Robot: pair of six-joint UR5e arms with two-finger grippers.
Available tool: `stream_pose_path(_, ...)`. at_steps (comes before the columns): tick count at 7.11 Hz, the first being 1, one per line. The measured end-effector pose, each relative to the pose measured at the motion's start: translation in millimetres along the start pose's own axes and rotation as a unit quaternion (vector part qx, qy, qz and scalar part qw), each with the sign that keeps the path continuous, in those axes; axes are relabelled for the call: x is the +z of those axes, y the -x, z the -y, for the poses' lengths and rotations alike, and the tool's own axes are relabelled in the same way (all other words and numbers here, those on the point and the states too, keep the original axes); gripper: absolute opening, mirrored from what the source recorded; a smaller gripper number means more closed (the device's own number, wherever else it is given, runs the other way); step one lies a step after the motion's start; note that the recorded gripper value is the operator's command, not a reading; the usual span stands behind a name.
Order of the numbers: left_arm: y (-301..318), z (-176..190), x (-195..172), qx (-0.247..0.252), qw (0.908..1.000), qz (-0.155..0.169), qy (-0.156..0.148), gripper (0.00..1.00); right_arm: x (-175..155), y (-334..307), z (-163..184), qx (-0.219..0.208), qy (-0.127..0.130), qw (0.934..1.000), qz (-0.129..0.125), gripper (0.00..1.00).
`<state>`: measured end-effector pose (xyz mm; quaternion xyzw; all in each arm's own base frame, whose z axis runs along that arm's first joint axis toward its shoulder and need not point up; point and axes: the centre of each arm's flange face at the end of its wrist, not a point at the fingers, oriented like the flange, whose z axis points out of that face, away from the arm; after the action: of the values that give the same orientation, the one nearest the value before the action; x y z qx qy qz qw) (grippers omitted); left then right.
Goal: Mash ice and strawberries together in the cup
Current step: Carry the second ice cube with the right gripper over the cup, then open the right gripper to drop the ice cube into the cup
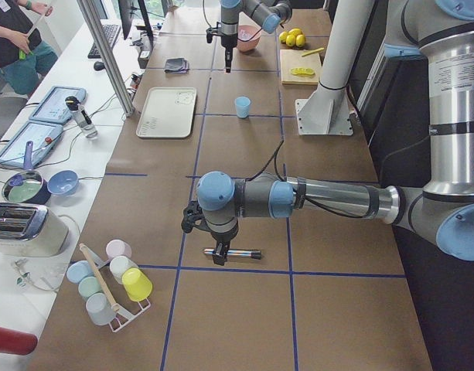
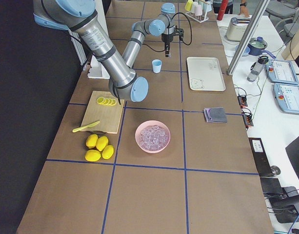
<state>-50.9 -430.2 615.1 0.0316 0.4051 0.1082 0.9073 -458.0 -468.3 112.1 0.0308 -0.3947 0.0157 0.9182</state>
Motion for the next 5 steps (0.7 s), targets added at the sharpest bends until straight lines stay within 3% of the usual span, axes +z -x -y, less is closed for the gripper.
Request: stream_pose_path(5,0,0,0,0.000,1.0000,0.000,0.000,1.00,56,51,-46,0.002,0.008,0.9996,-0.026,0.00)
